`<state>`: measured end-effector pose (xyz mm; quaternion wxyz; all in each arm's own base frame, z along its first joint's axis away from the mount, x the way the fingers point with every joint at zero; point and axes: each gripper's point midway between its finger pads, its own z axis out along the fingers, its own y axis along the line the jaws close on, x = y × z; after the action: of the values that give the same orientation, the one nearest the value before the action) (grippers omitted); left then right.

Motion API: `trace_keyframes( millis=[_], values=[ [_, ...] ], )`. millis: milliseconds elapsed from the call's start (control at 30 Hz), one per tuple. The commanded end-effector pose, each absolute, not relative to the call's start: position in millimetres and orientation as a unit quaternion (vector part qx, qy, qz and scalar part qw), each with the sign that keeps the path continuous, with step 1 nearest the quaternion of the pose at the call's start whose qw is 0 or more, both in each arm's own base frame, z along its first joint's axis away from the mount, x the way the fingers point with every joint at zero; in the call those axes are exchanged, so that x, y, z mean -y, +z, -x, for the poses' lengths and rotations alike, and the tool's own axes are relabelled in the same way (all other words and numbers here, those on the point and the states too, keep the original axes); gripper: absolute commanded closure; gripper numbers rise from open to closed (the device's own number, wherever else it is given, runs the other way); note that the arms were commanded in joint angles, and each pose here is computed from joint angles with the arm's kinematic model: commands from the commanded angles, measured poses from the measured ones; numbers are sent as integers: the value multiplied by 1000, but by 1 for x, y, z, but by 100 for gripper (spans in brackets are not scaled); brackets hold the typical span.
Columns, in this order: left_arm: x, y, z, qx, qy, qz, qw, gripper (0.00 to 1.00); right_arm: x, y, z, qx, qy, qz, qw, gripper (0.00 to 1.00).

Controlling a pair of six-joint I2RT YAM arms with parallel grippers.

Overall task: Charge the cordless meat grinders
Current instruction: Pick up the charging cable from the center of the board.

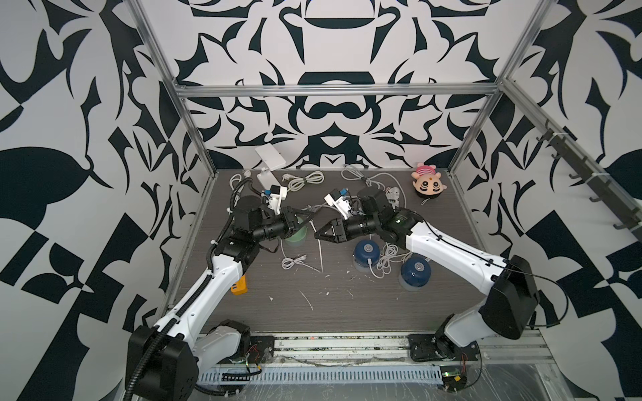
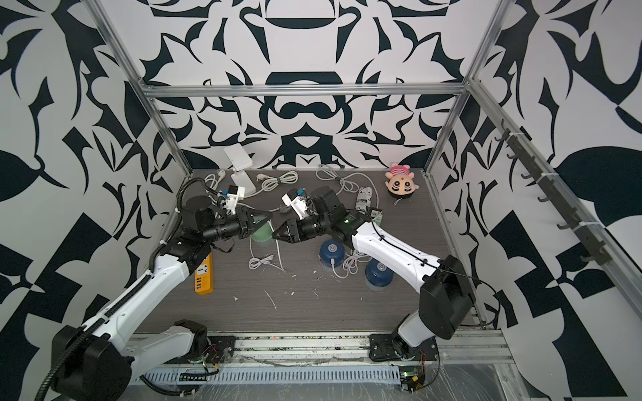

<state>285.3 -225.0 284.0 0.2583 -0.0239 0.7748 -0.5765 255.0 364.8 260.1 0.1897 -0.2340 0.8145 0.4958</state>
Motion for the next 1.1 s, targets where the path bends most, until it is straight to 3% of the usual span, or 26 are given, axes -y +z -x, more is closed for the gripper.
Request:
trace_keyframes(
  millis=[0,467,567,833,1067],
  values=[
    [219,281,-285,-788,-553,29,269,100,-352,287,-265,-828,426,256,258,59],
    [211,268,-289,-807,-522,60,270,100,-381,278,-261,-859,305,313,265,61],
    [209,267,-288,-808,-519,62,270,100,-387,276,-264,-861,296,317,265,71],
    [209,265,-285,-811,-517,64,265,100,-400,273,-271,-863,283,323,265,74],
    [208,264,-283,-812,-518,65,262,100,-405,271,-275,-864,279,324,265,83]
  ],
)
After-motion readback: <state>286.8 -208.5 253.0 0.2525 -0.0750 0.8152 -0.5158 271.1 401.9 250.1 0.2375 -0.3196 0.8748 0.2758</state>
